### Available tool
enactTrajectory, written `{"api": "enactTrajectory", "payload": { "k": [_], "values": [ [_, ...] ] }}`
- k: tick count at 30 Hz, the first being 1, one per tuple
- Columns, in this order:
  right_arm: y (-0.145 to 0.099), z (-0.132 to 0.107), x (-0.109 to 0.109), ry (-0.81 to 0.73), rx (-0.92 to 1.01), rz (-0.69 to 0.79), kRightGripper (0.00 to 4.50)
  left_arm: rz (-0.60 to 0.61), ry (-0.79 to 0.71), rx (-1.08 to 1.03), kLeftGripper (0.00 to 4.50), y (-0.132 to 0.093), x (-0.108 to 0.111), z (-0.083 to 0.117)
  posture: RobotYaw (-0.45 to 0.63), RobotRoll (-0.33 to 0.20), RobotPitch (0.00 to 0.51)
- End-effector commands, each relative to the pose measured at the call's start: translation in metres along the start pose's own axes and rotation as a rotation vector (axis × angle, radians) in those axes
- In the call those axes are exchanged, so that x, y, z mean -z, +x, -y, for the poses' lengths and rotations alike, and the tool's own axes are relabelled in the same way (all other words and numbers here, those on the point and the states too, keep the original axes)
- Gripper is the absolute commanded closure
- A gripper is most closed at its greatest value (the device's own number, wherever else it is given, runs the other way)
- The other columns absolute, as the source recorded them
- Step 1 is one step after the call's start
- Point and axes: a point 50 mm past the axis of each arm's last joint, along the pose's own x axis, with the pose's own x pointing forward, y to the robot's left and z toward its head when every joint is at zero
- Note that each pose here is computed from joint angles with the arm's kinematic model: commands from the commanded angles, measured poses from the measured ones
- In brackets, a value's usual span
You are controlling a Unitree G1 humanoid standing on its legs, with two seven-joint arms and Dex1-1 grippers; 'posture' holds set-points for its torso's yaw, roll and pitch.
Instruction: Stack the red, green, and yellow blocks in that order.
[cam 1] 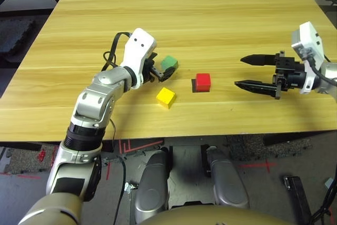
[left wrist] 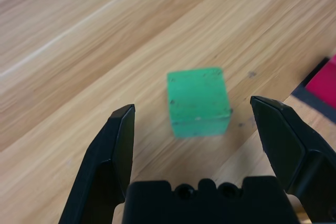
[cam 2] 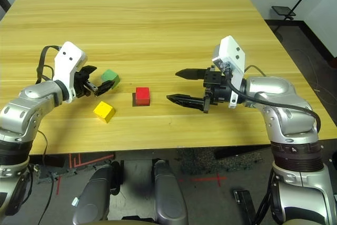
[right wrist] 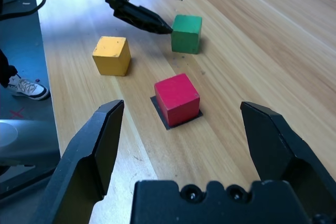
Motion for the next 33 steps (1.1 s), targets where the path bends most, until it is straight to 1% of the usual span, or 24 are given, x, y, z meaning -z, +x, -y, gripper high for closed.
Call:
{"api": "enactTrajectory", "payload": {
  "k": [1, 7, 14, 25, 33],
  "values": [
    [0.002, -0.001, 0.003, 0.001, -0.009, 0.006, 0.02, -0.041, -0.032, -0.006, 0.0, 0.001, 0.004, 0.002, 0.2, 0.088, 0.206],
    [0.006, -0.002, 0.006, 0.002, 0.001, 0.019, 0.02, -0.048, -0.075, 0.001, 0.0, 0.007, 0.0, 0.009, 0.19, 0.096, 0.219],
    [0.008, -0.004, 0.01, 0.001, 0.02, 0.031, 0.02, -0.06, -0.103, -0.009, 0.0, 0.013, -0.001, 0.011, 0.17, 0.11, 0.223],
    [0.008, -0.005, 0.009, -0.005, 0.029, 0.047, 0.02, -0.084, -0.09, -0.066, 0.0, 0.027, 0.003, 0.004, 0.16, 0.112, 0.221],
    [0.01, -0.005, 0.01, 0.0, 0.029, 0.054, 0.02, -0.066, -0.119, -0.085, 0.0, 0.036, 0.004, 0.01, 0.17, 0.109, 0.219]
  ]
}}
